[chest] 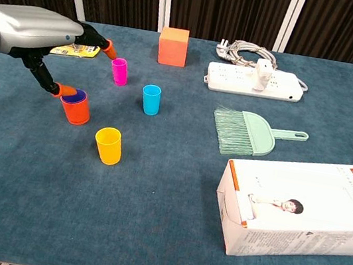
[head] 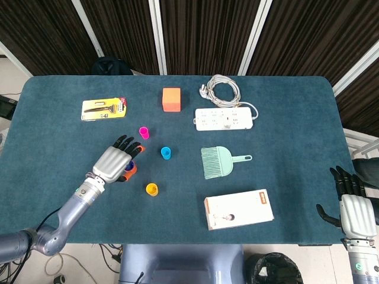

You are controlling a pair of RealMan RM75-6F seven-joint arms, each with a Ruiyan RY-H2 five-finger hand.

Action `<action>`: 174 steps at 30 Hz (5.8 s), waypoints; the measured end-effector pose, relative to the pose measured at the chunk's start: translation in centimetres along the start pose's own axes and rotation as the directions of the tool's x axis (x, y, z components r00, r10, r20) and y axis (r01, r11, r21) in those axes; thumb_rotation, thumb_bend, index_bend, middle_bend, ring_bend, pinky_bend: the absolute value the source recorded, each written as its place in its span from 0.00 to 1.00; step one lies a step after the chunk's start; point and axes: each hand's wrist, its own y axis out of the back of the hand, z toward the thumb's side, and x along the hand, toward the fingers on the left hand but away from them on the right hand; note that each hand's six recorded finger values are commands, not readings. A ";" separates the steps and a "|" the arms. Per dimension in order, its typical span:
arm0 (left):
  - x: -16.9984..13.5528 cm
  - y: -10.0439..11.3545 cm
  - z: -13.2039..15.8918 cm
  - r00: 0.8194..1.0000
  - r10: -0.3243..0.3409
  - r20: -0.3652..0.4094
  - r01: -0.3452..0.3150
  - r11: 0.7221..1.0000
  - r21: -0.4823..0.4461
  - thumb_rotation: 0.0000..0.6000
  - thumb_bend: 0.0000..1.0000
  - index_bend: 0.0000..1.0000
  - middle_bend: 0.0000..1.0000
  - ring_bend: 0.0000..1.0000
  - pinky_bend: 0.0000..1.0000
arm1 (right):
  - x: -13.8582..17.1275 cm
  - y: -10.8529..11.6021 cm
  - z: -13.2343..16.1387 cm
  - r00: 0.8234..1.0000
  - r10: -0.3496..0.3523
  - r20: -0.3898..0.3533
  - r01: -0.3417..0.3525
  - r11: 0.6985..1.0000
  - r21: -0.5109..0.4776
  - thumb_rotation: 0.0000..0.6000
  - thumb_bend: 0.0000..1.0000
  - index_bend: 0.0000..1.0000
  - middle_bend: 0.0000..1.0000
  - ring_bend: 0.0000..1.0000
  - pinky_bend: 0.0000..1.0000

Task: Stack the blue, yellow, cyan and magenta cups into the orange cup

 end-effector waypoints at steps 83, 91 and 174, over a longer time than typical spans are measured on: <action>-0.1 -0.4 5.7 0.994 0.006 0.110 -0.015 0.997 0.081 1.00 0.30 0.44 0.15 0.00 0.00 | 0.1 0.4 -0.2 1.000 -0.011 0.011 0.011 1.000 -0.027 1.00 0.34 0.04 0.04 0.08 0.04; -1.3 2.9 2.0 0.997 0.072 0.037 -0.076 0.992 0.101 1.00 0.30 0.43 0.15 0.00 0.00 | 0.1 0.3 0.1 1.000 -0.007 0.004 0.007 0.999 -0.037 1.00 0.34 0.04 0.04 0.08 0.04; 2.9 2.9 0.7 0.997 0.073 -0.032 -0.071 0.996 0.051 1.00 0.27 0.22 0.12 0.00 0.00 | -0.3 0.3 -0.6 0.999 -0.008 0.040 0.010 0.999 -0.045 1.00 0.34 0.05 0.04 0.08 0.04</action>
